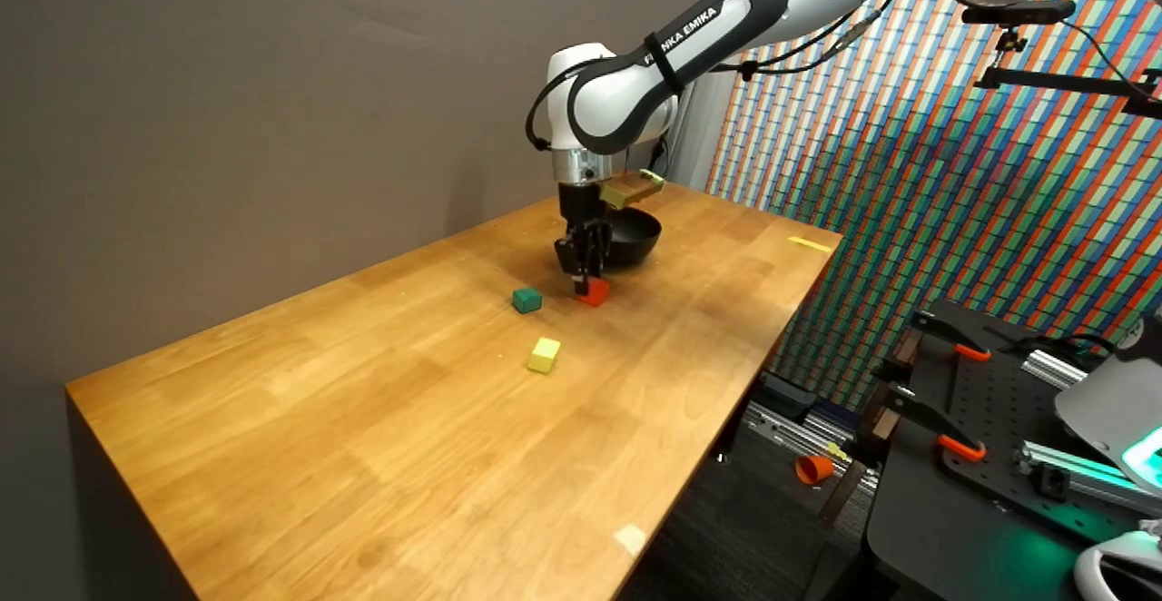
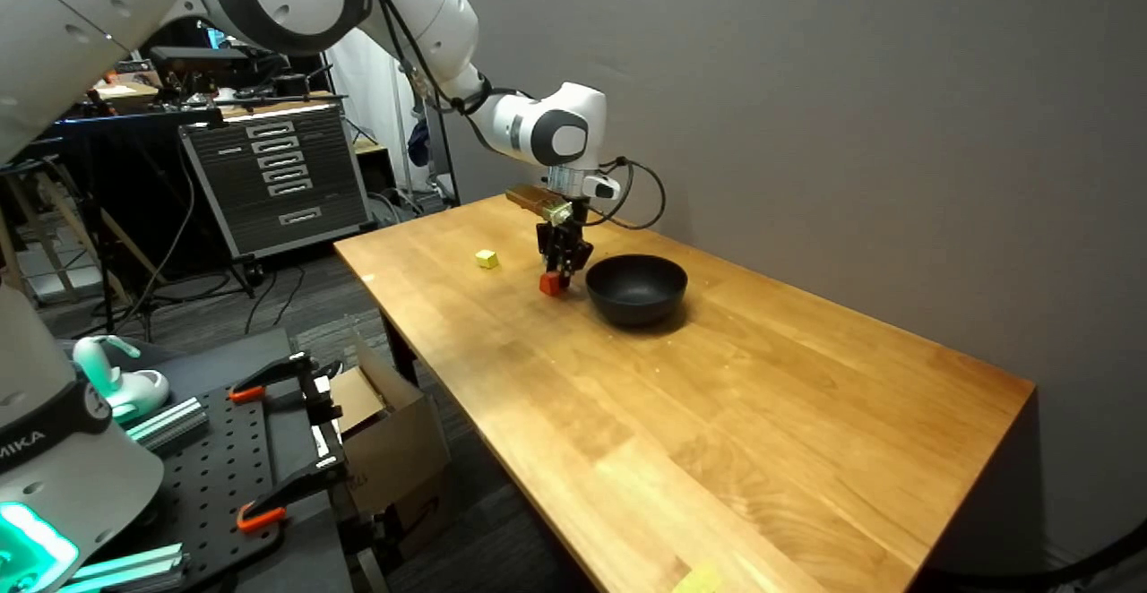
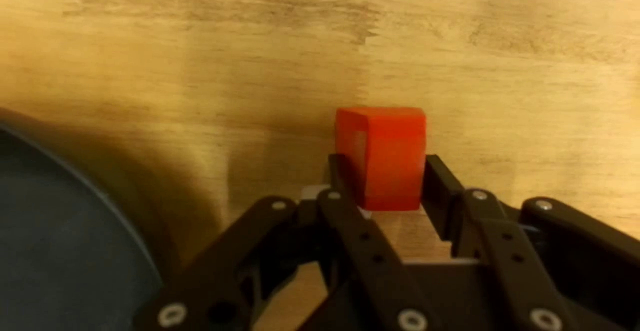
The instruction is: Put the orange and green blocks in the bowl
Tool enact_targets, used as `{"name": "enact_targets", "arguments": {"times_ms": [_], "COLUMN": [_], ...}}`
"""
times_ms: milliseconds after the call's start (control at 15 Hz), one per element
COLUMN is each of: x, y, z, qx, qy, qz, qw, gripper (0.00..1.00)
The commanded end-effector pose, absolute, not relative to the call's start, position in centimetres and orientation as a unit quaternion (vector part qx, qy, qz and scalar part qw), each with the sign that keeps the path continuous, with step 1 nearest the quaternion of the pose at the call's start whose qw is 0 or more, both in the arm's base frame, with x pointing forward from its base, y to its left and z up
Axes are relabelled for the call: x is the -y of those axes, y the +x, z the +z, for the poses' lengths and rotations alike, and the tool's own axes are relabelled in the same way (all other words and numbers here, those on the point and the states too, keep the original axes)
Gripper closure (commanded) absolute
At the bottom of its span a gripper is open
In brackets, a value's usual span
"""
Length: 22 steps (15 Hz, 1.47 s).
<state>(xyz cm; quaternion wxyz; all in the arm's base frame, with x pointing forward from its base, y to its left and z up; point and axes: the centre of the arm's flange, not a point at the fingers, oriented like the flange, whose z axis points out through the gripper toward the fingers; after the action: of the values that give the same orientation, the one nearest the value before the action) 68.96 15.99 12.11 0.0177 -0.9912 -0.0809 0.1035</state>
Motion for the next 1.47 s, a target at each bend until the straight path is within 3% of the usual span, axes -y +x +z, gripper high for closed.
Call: {"name": "enact_targets", "arguments": {"times_ms": [0, 600, 867, 1067, 1133, 1267, 1400], "x": [-15.6, -14.3, -11.0, -8.5, -7.8, -7.1, -7.8], "y": [68.9, 70.0, 71.3, 72.8, 73.3, 73.9, 74.5], "z": [14.0, 24.5, 25.9, 24.9, 24.5, 23.5, 22.6], "qx": [0.052, -0.02, -0.065, -0.084, -0.087, -0.085, -0.068], "qy": [-0.992, -0.992, -0.978, -0.971, -0.971, -0.973, -0.982], "qz": [0.113, 0.085, 0.063, 0.055, 0.057, 0.062, 0.07], "qw": [0.008, -0.093, -0.191, -0.218, -0.216, -0.205, -0.161], "gripper": [0.85, 0.85, 0.85, 0.85, 0.35, 0.27, 0.12]}}
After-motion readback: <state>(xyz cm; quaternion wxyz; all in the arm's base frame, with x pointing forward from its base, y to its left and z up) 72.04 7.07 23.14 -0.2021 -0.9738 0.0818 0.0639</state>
